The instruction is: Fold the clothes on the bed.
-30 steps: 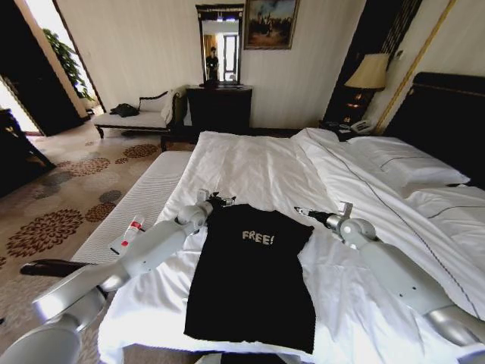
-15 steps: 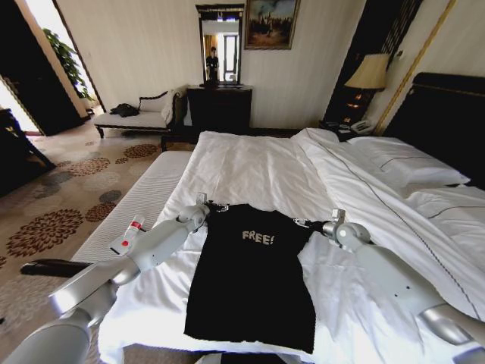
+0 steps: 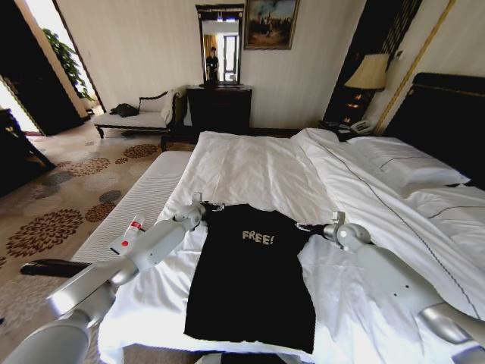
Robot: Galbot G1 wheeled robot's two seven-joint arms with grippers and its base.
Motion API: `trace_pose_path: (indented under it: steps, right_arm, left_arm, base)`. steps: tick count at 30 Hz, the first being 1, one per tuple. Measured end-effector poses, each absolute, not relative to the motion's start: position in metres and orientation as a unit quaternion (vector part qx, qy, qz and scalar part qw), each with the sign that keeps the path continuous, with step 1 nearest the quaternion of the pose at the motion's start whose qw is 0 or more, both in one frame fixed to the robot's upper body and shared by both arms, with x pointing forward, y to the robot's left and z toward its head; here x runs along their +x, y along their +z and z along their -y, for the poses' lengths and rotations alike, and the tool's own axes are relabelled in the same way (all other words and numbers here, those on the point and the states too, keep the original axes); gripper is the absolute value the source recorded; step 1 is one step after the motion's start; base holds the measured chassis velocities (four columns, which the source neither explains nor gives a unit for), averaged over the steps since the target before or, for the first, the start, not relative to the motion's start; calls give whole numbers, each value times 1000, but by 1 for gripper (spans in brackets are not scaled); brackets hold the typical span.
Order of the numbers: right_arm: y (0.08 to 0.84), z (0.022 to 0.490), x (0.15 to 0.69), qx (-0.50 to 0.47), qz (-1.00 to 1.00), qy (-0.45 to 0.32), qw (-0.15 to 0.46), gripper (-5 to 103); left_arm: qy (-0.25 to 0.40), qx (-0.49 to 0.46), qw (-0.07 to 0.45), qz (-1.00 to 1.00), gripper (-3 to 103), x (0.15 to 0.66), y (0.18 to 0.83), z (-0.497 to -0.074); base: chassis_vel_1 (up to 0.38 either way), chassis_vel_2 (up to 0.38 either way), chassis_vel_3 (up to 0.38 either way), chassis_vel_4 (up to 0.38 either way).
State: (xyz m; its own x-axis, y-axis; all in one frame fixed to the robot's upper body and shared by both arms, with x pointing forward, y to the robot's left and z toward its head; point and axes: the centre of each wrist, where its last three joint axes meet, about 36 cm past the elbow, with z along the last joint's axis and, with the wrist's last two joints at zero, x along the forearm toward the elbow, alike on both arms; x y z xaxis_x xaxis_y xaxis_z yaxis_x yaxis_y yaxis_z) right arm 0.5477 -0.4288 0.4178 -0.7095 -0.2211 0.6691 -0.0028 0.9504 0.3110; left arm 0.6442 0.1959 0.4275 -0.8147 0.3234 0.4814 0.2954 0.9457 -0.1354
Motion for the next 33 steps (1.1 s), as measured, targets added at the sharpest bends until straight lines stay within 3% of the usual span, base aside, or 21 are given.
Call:
trace_pose_path:
  steps: [15, 19, 25, 27, 29, 33]
  right_arm:
    - [415, 421, 545, 68, 912, -150, 375, 100]
    - [413, 418, 542, 70, 912, -151, 376, 100]
    - [409, 418, 540, 66, 910, -159, 376, 100]
    - [408, 417, 539, 66, 910, -160, 377, 100]
    - [407, 414, 538, 67, 909, -161, 378, 102]
    - [406, 407, 536, 70, 908, -160, 380, 88]
  left_arm:
    - [22, -176, 273, 945, 103, 659, 406, -165]
    - [16, -183, 276, 944, 98, 659, 402, -154]
    - [-2, -174, 278, 945, 74, 658, 403, -165]
    - [-2, -172, 279, 945, 74, 657, 404, -166]
    - [0, -171, 279, 945, 63, 657, 405, -167]
    - [2, -169, 282, 944, 46, 654, 404, -167]
  base:
    - [0, 0, 0, 0]
    - [0, 0, 0, 0]
    - [0, 0, 0, 0]
    - [0, 0, 0, 0]
    - [0, 0, 0, 0]
    - [0, 0, 0, 0]
